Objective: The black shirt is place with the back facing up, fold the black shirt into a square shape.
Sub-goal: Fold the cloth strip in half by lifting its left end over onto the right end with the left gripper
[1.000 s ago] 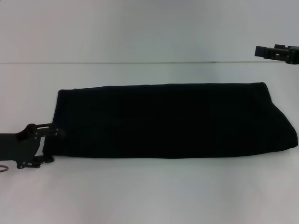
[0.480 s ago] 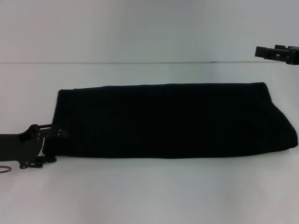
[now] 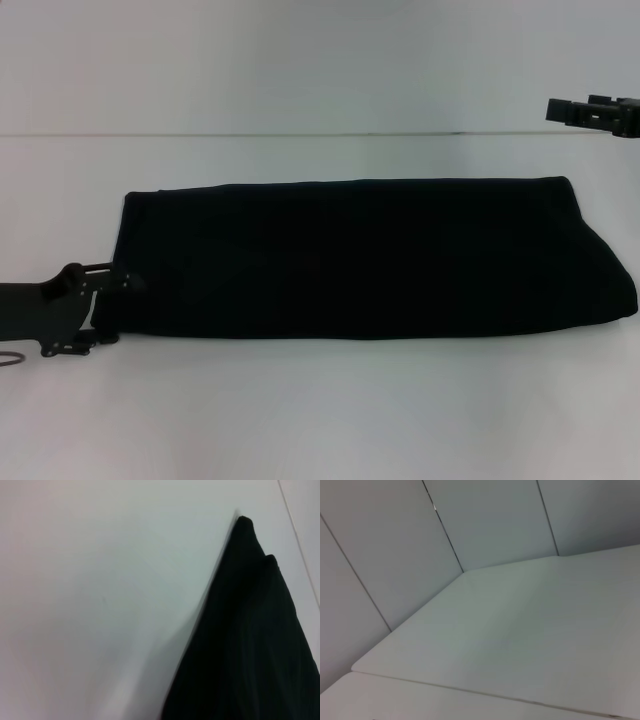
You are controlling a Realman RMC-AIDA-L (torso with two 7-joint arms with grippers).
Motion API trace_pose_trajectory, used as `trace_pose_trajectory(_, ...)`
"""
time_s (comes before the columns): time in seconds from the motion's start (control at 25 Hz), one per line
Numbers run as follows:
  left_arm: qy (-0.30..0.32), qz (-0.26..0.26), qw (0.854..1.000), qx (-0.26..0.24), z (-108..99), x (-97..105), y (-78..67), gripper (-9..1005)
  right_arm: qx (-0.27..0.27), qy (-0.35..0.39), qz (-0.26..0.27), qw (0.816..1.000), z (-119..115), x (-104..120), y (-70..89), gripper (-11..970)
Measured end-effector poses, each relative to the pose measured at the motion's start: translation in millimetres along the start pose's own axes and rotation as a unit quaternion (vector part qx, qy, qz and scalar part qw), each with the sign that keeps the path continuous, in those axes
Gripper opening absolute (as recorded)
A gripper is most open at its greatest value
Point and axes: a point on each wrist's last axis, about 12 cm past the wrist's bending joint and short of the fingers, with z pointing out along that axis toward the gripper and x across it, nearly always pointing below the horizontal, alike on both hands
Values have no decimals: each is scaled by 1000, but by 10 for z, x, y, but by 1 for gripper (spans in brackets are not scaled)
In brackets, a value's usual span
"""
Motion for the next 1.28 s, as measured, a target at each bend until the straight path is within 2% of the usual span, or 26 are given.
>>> trace_pose_trajectory(0.72, -11, 12, 1000, 0, 12, -36, -22, 846, 6, -2, -2, 1000, 0, -10, -13, 932)
trace_pose_trajectory(1.08, -11, 20, 1000, 1, 23, -39, -37, 782, 9, -2, -3, 1000, 1, -11, -19, 932)
trace_pose_trajectory(1.28, -20, 51, 998, 1, 13, -58, -26, 731, 12, -2, -2, 1000, 3, -11, -26, 931)
